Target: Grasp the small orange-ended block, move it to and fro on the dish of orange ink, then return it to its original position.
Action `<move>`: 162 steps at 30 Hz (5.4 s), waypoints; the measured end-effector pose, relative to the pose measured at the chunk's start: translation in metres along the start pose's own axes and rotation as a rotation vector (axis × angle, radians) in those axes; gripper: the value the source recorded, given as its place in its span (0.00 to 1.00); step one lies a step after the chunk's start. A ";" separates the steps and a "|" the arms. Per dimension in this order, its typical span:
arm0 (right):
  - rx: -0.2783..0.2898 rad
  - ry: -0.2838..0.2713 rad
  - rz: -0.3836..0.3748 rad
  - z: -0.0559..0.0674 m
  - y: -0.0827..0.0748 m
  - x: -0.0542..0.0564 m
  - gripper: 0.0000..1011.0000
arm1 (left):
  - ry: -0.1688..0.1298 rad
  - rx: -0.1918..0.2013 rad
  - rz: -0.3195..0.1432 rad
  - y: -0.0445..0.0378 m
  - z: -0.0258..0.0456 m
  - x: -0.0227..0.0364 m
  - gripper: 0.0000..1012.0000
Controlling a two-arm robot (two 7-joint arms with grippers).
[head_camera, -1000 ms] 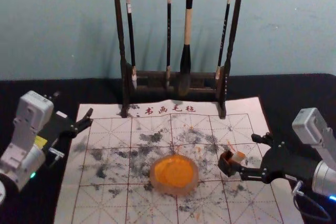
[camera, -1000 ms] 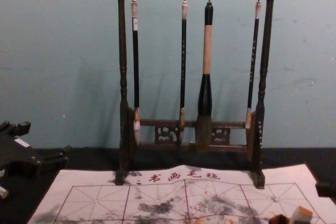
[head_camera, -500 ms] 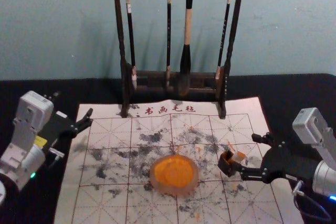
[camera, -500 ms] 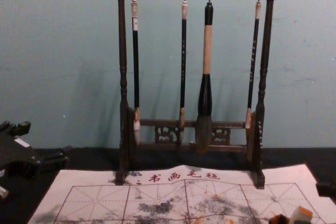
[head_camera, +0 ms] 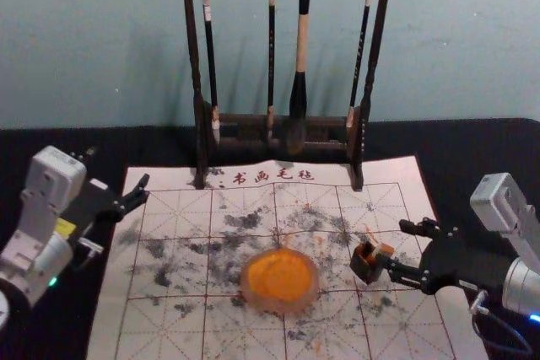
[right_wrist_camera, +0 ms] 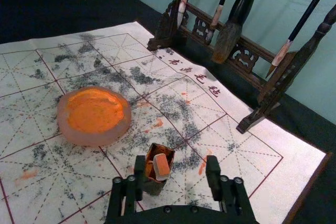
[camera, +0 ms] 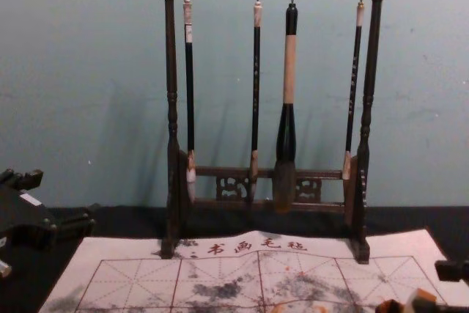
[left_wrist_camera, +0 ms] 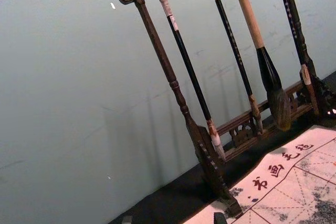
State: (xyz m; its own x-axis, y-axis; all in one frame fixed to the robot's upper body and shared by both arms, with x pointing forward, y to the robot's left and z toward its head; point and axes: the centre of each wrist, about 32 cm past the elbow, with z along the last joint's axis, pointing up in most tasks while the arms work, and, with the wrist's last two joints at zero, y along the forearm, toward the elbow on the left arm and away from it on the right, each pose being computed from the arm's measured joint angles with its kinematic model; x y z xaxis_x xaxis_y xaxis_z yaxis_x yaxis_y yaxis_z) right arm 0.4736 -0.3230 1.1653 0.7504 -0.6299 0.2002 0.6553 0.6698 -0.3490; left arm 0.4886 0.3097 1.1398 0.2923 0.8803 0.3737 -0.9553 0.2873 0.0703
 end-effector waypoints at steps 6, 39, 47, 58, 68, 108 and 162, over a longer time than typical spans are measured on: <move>0.000 0.000 0.000 0.000 0.000 0.000 0.54 | 0.000 0.000 0.000 0.0000 0.0000 0.0000 0.99; 0.000 0.000 0.000 0.000 0.000 0.000 0.07 | 0.000 0.000 0.000 0.0000 0.0000 0.0000 0.99; 0.001 -0.004 0.005 0.001 -0.001 0.000 0.07 | 0.000 0.000 0.000 0.0000 0.0000 0.0000 0.99; 0.013 -0.022 0.027 0.005 -0.003 -0.002 0.07 | 0.000 0.000 0.000 0.0000 0.0000 0.0000 0.99; 0.026 -0.042 0.027 0.011 -0.009 0.000 0.07 | 0.000 0.000 0.000 0.0000 0.0000 0.0000 0.99; 0.062 -0.145 0.085 0.069 0.022 0.006 0.07 | 0.000 0.000 0.000 0.0000 0.0000 0.0000 0.99; -0.048 -0.320 0.348 0.092 0.077 -0.023 0.07 | 0.000 0.000 0.000 0.0000 0.0000 0.0000 0.99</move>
State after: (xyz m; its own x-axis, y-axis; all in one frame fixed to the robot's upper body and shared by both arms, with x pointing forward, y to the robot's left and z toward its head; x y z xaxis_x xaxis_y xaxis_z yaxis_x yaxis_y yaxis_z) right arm 0.5144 -0.2208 1.2176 0.9181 -0.2136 0.3338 0.3617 0.7959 -0.4856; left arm 0.4886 0.3097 1.1398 0.2923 0.8803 0.3737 -0.9553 0.2873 0.0703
